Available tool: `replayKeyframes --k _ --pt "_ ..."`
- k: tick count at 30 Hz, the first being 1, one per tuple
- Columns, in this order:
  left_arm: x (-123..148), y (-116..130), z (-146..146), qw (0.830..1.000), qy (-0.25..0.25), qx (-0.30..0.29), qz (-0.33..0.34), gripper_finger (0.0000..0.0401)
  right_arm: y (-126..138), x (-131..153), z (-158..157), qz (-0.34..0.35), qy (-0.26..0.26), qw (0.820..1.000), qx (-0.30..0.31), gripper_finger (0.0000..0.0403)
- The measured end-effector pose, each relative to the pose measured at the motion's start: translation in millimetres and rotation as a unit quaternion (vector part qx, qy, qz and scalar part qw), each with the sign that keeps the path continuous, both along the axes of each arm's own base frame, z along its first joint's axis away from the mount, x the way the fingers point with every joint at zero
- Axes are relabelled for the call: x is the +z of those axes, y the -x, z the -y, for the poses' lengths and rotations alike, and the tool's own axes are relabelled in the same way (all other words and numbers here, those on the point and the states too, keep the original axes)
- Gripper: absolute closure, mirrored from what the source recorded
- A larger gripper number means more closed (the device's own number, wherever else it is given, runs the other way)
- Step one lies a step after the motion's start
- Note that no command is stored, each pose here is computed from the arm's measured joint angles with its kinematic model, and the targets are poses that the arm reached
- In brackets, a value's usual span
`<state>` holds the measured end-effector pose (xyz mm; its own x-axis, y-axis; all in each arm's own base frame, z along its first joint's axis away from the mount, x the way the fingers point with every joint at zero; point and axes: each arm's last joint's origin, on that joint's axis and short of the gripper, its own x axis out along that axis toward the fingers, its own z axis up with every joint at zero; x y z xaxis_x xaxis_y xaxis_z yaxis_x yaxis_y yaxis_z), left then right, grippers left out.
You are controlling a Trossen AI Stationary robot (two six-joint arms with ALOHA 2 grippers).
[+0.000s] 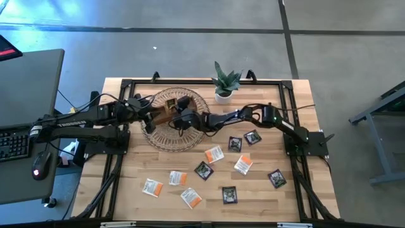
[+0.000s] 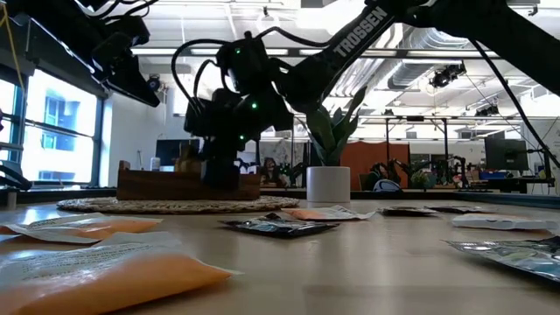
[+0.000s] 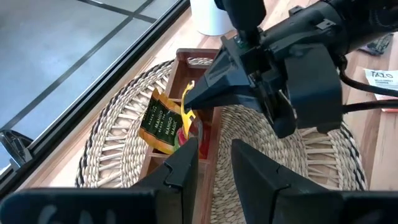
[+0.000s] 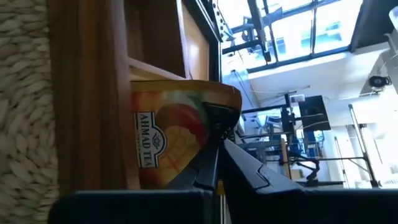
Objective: Pick & Place Tea
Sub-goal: Put the yellow tea bag into the middle section of the wooden organizer, then put the black tea bag into the right section of the wooden organizer
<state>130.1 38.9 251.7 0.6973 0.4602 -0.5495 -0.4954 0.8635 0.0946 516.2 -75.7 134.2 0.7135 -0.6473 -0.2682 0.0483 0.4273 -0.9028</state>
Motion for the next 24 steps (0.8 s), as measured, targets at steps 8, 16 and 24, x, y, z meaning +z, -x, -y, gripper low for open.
replayKeyframes --k 8,16,24 --pt "0.0 0.0 -0.1 1.0 -0.001 0.001 0.0 0.0305 -1.2 3.1 1.3 0.032 -0.019 0.999 0.004 0.0348" --pt "0.0 0.0 0.0 1.0 0.0 0.001 0.0 0.0305 -2.8 3.2 -8.8 0.022 -0.01 0.999 0.027 0.0307" --pt "-0.1 0.4 -0.6 1.0 -0.007 0.011 -0.003 0.0305 2.1 36.8 -36.3 0.04 -0.023 0.999 0.009 0.0294"
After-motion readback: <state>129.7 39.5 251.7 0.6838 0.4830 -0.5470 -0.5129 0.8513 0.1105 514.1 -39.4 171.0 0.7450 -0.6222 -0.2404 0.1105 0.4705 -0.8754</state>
